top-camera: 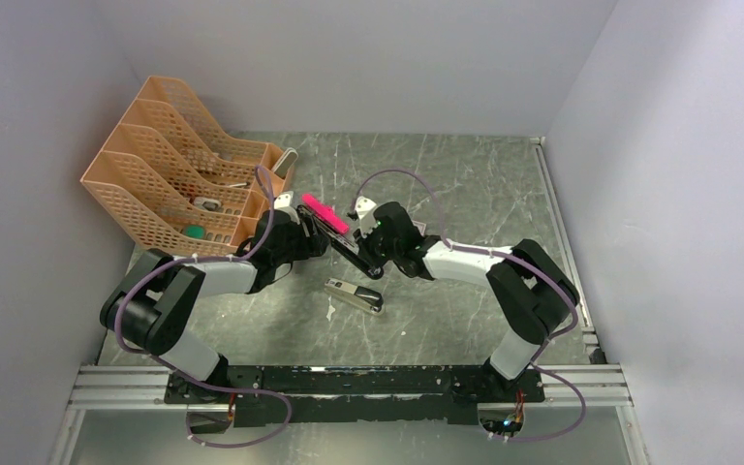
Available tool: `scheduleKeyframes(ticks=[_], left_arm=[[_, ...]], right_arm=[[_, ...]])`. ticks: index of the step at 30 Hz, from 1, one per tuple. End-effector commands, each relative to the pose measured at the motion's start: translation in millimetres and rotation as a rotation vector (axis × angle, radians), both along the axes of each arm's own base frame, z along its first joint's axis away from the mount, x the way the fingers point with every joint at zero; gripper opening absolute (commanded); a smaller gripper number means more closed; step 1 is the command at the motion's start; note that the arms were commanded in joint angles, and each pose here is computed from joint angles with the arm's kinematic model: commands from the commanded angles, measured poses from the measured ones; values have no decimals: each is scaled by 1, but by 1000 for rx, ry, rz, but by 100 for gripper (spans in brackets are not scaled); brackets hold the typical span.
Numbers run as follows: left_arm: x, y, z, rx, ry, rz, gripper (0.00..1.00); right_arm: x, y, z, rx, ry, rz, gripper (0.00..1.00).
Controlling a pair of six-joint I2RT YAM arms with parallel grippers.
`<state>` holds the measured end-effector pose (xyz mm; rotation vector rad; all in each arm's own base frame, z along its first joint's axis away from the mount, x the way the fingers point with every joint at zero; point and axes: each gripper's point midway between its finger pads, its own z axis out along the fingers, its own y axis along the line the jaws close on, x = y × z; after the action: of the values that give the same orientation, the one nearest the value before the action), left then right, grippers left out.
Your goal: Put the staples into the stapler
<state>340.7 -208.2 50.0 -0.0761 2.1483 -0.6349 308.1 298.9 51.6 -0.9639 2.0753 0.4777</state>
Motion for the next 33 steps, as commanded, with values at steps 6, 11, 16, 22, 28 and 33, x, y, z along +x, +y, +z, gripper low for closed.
scheduleKeyframes(ticks=[6, 11, 16, 22, 28, 33], left_arm=[[5, -2, 14, -8, -54, 1, 69], [4, -2, 14, -7, -55, 1, 69], [4, -3, 14, -7, -54, 1, 69], [5, -3, 15, -7, -56, 1, 69], [5, -3, 15, -8, -56, 1, 69], [4, -3, 15, -8, -55, -1, 69]], right_arm=[[-4, 1, -7, -54, 57, 15, 1], [-5, 3, -11, -87, 89, 6, 1], [-10, 0, -20, -138, 104, -22, 1], [-3, 2, -15, -163, 74, -61, 4], [-5, 2, -13, -159, 71, -61, 9], [-6, 1, -10, -152, 68, -61, 5]])
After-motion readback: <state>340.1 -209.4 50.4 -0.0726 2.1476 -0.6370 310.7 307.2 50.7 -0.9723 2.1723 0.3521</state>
